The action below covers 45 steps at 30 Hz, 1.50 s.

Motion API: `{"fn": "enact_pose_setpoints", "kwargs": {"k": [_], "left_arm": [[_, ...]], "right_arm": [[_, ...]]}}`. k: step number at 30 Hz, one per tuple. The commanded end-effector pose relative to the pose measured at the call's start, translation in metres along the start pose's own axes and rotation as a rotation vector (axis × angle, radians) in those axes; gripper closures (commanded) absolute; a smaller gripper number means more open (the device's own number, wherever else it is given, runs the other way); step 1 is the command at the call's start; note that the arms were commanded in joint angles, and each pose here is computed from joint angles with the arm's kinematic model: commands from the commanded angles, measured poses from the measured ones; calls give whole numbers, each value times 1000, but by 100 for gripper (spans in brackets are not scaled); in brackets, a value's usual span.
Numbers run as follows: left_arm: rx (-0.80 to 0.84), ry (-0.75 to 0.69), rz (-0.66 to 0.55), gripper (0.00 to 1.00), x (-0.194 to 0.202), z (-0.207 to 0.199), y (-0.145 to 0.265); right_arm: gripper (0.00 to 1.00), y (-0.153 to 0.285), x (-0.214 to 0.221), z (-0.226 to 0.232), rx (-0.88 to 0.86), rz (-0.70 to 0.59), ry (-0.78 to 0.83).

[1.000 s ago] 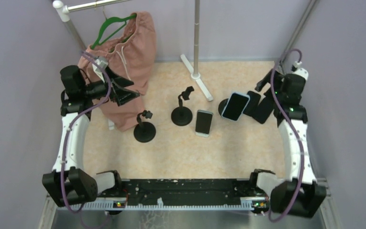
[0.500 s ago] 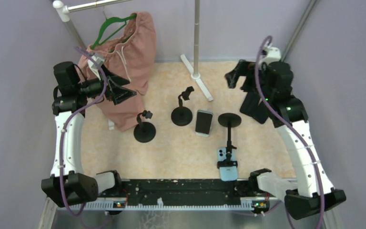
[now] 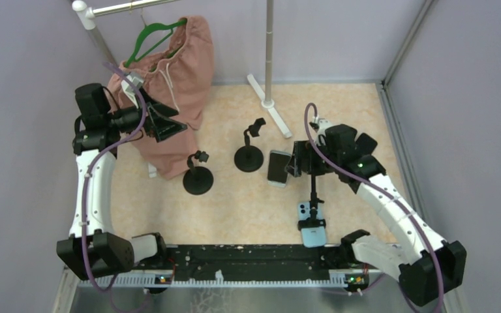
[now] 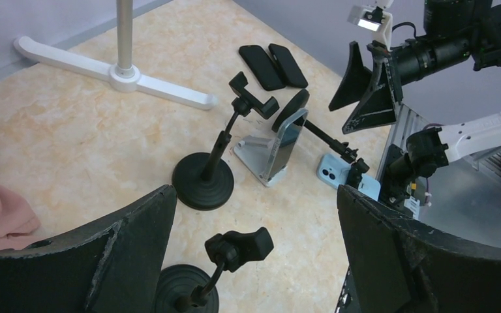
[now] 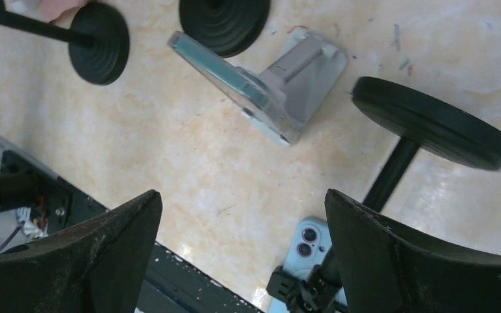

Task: Remove the phone from the phone stand

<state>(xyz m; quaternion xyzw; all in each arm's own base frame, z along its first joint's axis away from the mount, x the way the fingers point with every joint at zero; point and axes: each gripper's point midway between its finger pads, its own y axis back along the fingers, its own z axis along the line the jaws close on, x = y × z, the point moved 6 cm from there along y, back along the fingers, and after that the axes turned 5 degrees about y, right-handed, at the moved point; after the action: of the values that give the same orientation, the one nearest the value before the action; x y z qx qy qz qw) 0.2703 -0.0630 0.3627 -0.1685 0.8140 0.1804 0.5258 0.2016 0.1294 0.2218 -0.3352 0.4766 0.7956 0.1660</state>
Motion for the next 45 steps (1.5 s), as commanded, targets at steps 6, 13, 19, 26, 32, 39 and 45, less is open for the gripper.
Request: {"fn": "enact_pose_setpoints", "kwargs": {"k": [6, 13, 19, 26, 32, 39, 45], "left_arm": [[39, -10, 8, 1, 1, -8, 3], [61, 7, 8, 1, 3, -9, 2], [66, 15, 12, 2, 6, -7, 1], [84, 24, 15, 13, 7, -6, 1], [90, 24, 15, 15, 7, -7, 1], [95, 22, 15, 16, 7, -9, 1], [94, 15, 14, 16, 7, -9, 2]], "right_arm": [[5, -44, -38, 11, -161, -130, 162], [14, -80, -54, 6, -160, -114, 184], [37, -87, -51, 20, -254, -116, 188], [78, -93, -43, 30, -252, -53, 210], [100, -93, -38, 37, -280, -53, 148], [100, -72, -66, 64, -366, -164, 151], [100, -21, -109, 60, -302, -314, 105]]}}
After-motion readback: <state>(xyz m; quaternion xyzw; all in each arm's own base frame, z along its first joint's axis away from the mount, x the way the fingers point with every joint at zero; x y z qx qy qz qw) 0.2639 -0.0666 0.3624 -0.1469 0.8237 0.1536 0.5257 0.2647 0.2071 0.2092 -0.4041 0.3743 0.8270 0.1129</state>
